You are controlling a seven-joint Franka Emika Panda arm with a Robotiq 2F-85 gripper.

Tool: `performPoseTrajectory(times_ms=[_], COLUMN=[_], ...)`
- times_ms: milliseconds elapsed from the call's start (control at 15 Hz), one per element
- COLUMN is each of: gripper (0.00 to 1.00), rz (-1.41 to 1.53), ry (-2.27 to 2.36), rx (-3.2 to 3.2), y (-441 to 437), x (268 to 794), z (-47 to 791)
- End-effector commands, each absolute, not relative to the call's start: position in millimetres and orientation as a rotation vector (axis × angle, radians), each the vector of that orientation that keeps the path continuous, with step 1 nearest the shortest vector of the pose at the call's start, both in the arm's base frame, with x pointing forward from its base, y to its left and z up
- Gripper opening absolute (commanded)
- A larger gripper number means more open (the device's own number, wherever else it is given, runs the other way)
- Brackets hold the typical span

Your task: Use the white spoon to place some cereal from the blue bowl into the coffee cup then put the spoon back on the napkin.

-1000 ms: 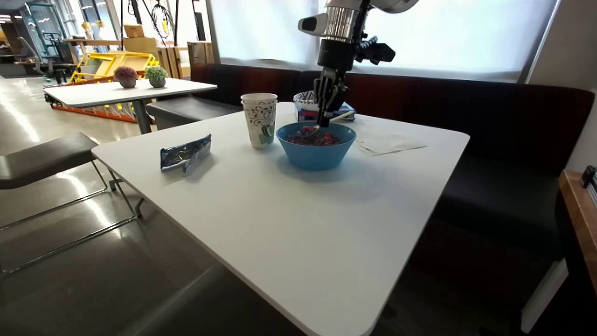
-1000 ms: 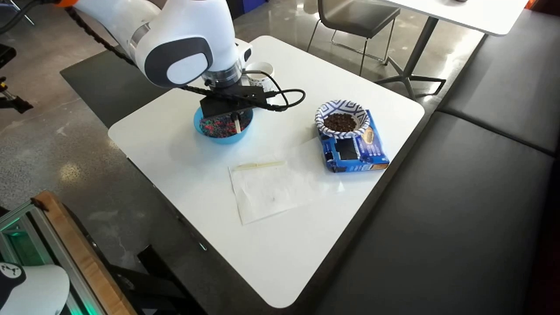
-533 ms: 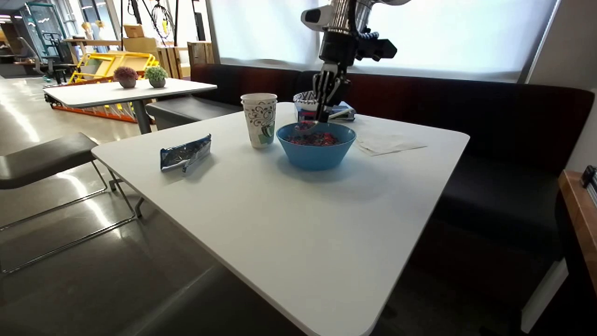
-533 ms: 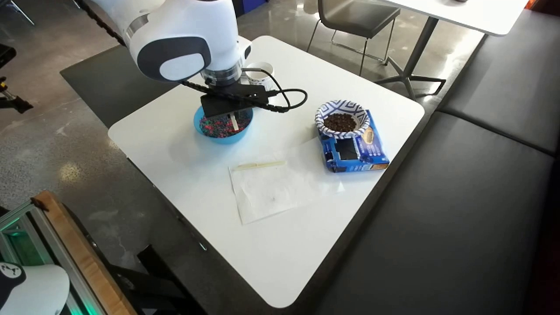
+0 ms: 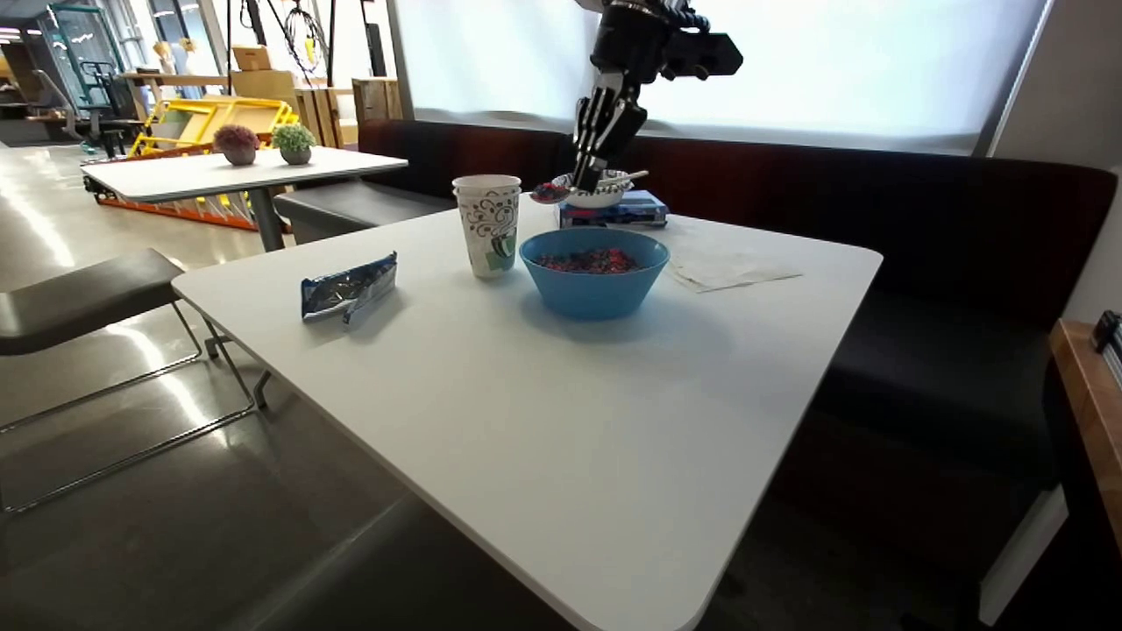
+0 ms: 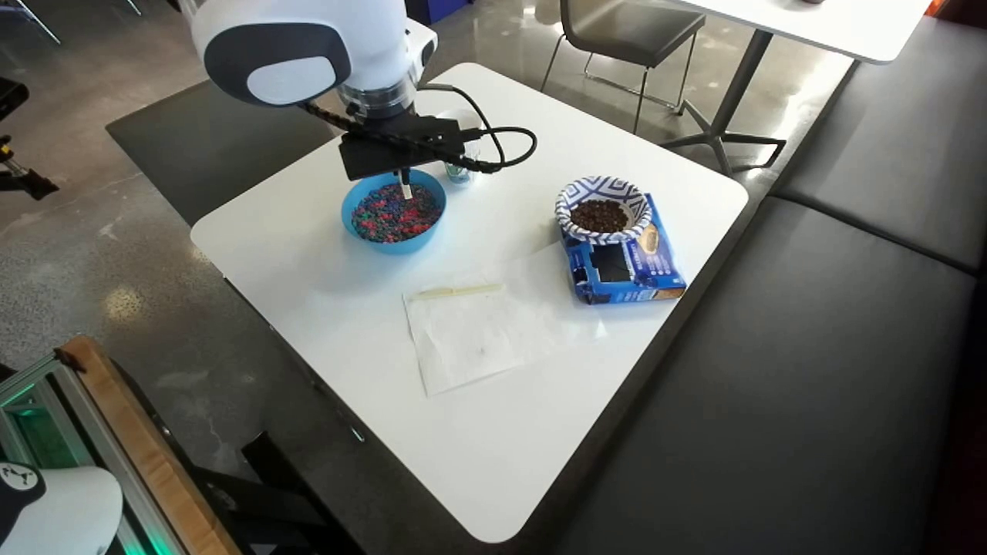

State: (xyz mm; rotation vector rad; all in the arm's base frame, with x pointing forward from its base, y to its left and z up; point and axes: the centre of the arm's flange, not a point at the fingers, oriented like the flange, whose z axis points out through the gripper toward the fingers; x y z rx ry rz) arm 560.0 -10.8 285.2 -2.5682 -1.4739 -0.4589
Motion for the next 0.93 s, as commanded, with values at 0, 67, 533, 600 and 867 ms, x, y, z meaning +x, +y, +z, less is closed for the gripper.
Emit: performPoseTrajectory(times_ms=[0, 67, 533, 600, 867], gripper=[0.04, 0.04, 0.04, 0.04, 0.04], rz=[-0.516, -0.538, -0.646, -0.667, -0.718], ry=[-1.391, -1.362, -1.112, -1.072, -0.950], rx=[-2.582, -2.593, -2.723, -2.742, -2.815], y=[-3.0, -1.9, -0.4, 0.0, 7.9], x=[557.6, 559.9, 576.8, 578.7, 585.7], z=[300.2, 302.8, 312.7, 313.9, 314.5])
